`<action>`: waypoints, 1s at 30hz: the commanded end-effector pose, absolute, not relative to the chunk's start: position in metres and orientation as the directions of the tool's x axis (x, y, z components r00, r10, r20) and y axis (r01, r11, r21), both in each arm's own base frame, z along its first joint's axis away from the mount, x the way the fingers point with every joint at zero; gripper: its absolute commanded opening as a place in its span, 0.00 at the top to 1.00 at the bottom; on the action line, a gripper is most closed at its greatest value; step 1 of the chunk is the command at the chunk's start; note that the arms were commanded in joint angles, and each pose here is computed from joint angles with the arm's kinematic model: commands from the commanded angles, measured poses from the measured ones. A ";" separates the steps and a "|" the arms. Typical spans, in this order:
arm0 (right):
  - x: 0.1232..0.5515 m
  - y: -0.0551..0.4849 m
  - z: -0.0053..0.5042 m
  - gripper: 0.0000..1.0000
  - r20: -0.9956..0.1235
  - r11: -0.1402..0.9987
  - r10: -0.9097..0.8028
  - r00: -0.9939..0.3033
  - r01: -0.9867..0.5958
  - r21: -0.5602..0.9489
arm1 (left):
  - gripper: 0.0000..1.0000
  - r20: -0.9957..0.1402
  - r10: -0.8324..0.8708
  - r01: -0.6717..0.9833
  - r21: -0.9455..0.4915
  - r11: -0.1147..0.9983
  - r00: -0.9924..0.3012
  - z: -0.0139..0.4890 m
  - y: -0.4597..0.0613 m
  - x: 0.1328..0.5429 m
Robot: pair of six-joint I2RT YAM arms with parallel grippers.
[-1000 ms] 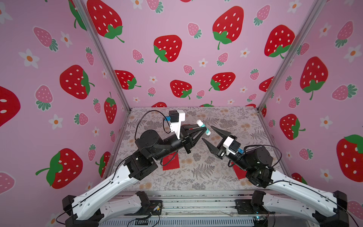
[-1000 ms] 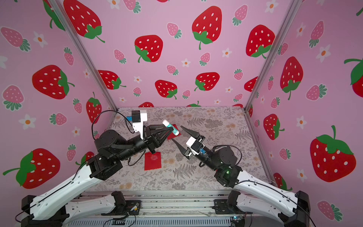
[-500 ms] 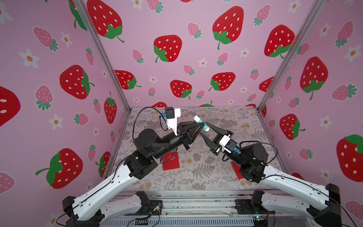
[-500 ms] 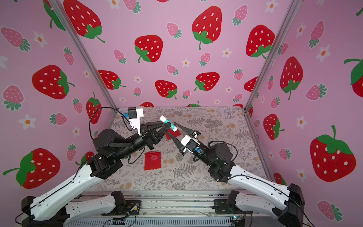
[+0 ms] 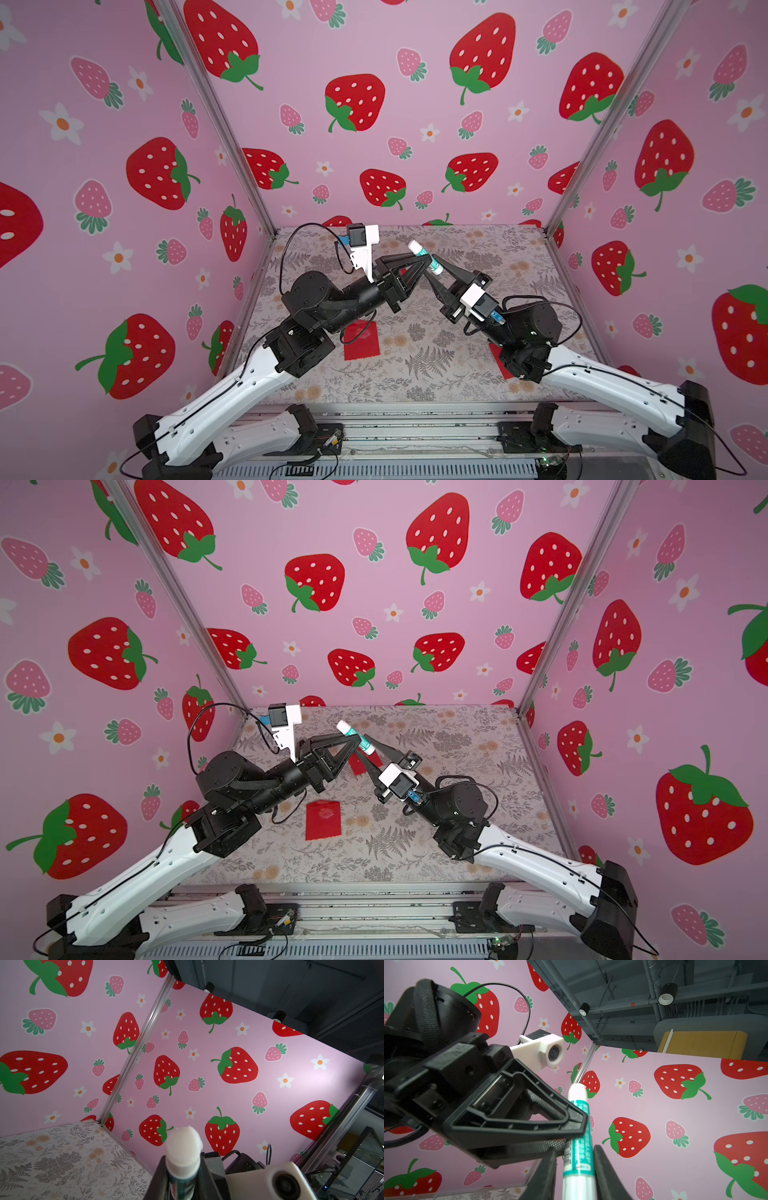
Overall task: Seal the envelope with a glue stick
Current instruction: Unscrew the glue stick.
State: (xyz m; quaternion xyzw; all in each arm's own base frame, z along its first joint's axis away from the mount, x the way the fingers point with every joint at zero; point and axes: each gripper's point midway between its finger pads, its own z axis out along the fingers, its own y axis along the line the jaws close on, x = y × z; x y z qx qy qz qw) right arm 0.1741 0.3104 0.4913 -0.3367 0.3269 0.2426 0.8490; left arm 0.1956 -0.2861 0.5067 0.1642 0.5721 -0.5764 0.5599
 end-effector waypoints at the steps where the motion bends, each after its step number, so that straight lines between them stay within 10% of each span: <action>1: 0.165 0.303 0.517 0.72 -0.659 0.679 0.239 0.713 -0.608 -0.411 | 1.00 -0.818 -0.474 0.839 -0.482 0.253 -0.326 0.509 -0.288 0.196; 11: 0.170 0.305 0.519 0.71 -0.646 0.700 0.223 0.730 -0.581 -0.415 | 1.00 -0.799 -0.482 0.834 -0.507 0.216 -0.361 0.512 -0.291 0.195; 19: 0.172 0.301 0.519 0.95 -0.658 0.709 0.207 0.724 -0.575 -0.409 | 1.00 -0.794 -0.483 0.821 -0.522 0.230 -0.370 0.508 -0.289 0.197; 24: 0.183 0.292 0.516 0.98 -0.691 0.745 0.161 0.704 -0.546 -0.382 | 0.67 -0.814 -0.457 0.793 -0.524 0.311 -0.359 0.497 -0.283 0.205; 30: 0.217 0.267 0.502 1.00 -0.800 0.788 0.068 0.595 -0.524 -0.323 | 0.51 -0.869 -0.365 0.749 -0.479 0.458 -0.333 0.472 -0.273 0.216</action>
